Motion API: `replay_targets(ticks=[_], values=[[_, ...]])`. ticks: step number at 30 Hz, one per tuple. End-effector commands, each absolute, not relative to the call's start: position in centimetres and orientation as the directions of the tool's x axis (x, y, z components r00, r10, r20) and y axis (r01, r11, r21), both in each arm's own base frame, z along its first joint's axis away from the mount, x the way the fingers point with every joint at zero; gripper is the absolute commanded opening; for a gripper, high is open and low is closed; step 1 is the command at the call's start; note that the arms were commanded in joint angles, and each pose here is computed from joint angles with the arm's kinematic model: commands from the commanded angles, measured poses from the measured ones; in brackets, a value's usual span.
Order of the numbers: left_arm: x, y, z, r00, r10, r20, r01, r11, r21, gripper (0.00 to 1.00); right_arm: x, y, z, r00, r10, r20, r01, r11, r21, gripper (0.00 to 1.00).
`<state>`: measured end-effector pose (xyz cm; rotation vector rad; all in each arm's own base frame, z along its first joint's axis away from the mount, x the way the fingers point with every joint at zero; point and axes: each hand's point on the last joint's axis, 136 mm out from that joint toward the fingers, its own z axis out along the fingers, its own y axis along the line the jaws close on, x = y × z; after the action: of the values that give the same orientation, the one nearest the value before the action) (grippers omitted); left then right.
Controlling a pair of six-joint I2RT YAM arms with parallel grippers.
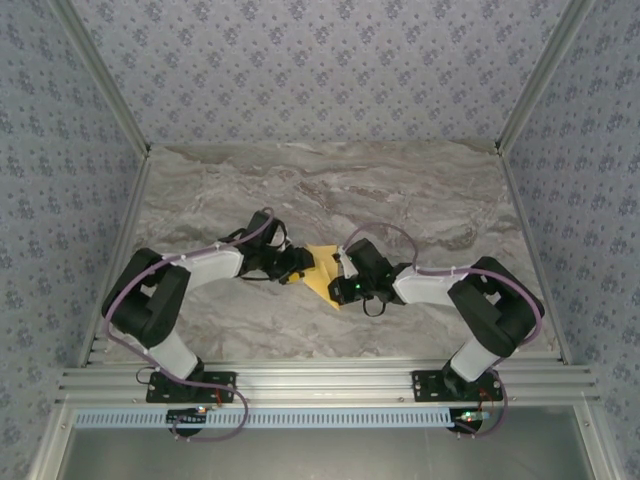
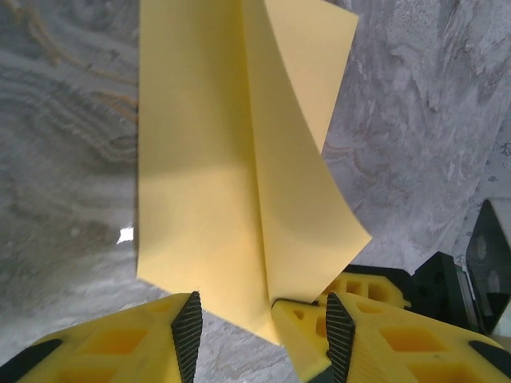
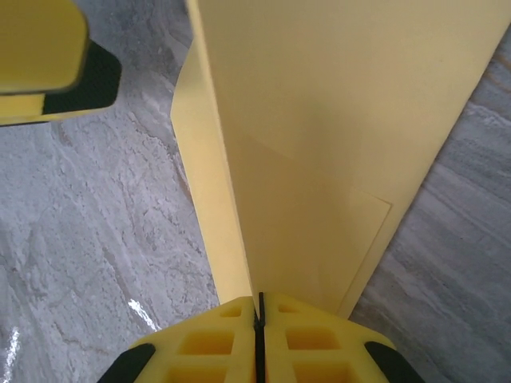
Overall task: Fold a paper plane with a square sheet of paper (fold left side to right side)
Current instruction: Fourth fold the wing at the center of the table.
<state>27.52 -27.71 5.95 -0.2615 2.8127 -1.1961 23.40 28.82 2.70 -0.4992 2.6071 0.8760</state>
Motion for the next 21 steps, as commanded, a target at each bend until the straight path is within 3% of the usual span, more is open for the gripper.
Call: replay_targets(ticks=[1, 15, 21], values=[[28.6, -29.2, 6.9, -0.985, -0.170, -0.019, -0.099, 0.655, -0.749, 0.47, 23.2, 29.2, 3.0, -0.890, -0.196, -0.412, -0.416, 0.721, 0.554, 0.10], [29.4, -30.6, 3.9, -0.988, -0.150, 0.027, -0.122, 0.674, -0.729, 0.48, 23.0, 28.9, 2.0, -0.909, -0.185, -0.373, -0.385, 0.715, 0.583, 0.11], [29.1, -30.0, 2.6, -0.986, -0.159, 0.046, -0.146, 0.704, -0.695, 0.48, 23.4, 28.9, 2.5, -0.912, -0.168, -0.375, -0.379, 0.699, 0.607, 0.17]])
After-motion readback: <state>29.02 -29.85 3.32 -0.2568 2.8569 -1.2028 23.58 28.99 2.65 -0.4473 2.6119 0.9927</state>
